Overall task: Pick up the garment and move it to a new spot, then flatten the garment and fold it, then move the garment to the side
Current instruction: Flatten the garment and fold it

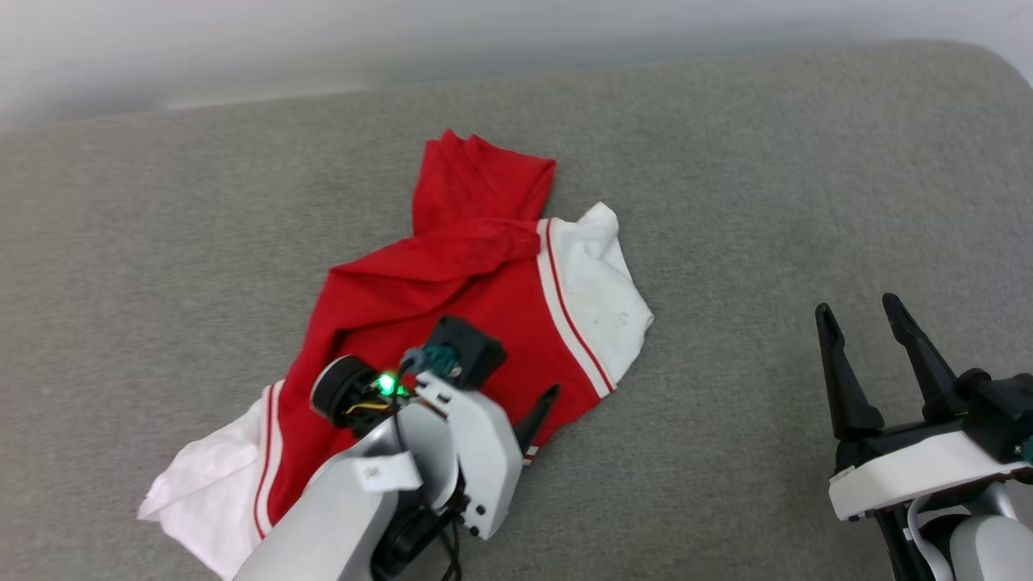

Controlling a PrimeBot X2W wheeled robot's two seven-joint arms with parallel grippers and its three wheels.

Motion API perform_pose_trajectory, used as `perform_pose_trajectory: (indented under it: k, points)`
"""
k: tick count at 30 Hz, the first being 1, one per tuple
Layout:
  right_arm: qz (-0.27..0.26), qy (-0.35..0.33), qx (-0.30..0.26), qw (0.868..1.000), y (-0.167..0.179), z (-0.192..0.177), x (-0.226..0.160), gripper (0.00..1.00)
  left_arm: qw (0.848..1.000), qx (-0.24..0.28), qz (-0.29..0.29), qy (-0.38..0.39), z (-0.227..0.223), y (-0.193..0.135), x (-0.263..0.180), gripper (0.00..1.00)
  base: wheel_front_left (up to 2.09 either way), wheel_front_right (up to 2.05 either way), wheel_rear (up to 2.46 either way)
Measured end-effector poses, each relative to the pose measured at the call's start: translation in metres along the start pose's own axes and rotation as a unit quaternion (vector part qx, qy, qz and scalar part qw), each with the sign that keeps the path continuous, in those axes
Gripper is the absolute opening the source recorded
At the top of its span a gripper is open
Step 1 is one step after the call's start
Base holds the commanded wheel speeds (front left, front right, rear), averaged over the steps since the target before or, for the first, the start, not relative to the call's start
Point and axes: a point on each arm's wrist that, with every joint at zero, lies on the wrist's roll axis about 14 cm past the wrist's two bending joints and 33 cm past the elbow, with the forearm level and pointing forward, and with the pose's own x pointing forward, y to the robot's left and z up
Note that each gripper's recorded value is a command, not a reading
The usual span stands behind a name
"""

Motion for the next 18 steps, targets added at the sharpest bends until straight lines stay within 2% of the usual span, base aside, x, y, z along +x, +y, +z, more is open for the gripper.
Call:
perform_pose_trajectory:
  k: [2, 5, 13, 14, 15, 16, 17, 18]
  points:
    - [-0.011, 0.007, 0.000, 1.000, -0.007, -0.006, -0.002, 1.00, 0.999, -0.009, -0.027, 0.030, -0.005, -0.009, 0.016, 1.00, 0.00, 0.00, 0.00]
    - [-0.027, 0.017, 0.000, 0.999, -0.016, -0.014, -0.006, 1.00, 0.995, 0.008, -0.057, 0.079, -0.018, -0.017, 0.035, 1.00, 0.00, 0.00, 0.00]
    - [-0.065, 0.043, 0.005, 0.997, -0.035, -0.036, -0.015, 1.00, 0.982, 0.051, -0.092, 0.156, -0.050, -0.023, 0.072, 1.00, 0.00, 0.00, 0.00]
    - [-0.068, 0.045, 0.005, 0.997, -0.037, -0.038, -0.016, 1.00, 0.981, 0.051, -0.095, 0.163, -0.054, -0.024, 0.073, 0.83, 0.00, 0.00, 0.00]
    - [-0.070, 0.046, 0.005, 0.996, -0.038, -0.039, -0.016, 1.00, 0.979, 0.051, -0.098, 0.169, -0.056, -0.024, 0.075, 0.44, 0.00, 0.00, 0.00]
    - [-0.072, 0.046, 0.006, 0.996, -0.039, -0.039, -0.016, 1.00, 0.978, 0.054, -0.100, 0.173, -0.058, -0.025, 0.076, 0.35, 0.00, 0.00, 0.00]
    - [-0.073, 0.046, 0.006, 0.996, -0.039, -0.039, -0.017, 1.00, 0.978, 0.056, -0.100, 0.177, -0.060, -0.024, 0.077, 0.00, 0.00, 0.00, 0.00]
    - [-0.075, 0.047, 0.006, 0.996, -0.040, -0.041, -0.017, 1.00, 0.977, 0.060, -0.101, 0.179, -0.063, -0.024, 0.078, 0.00, 0.00, 0.00, 0.00]
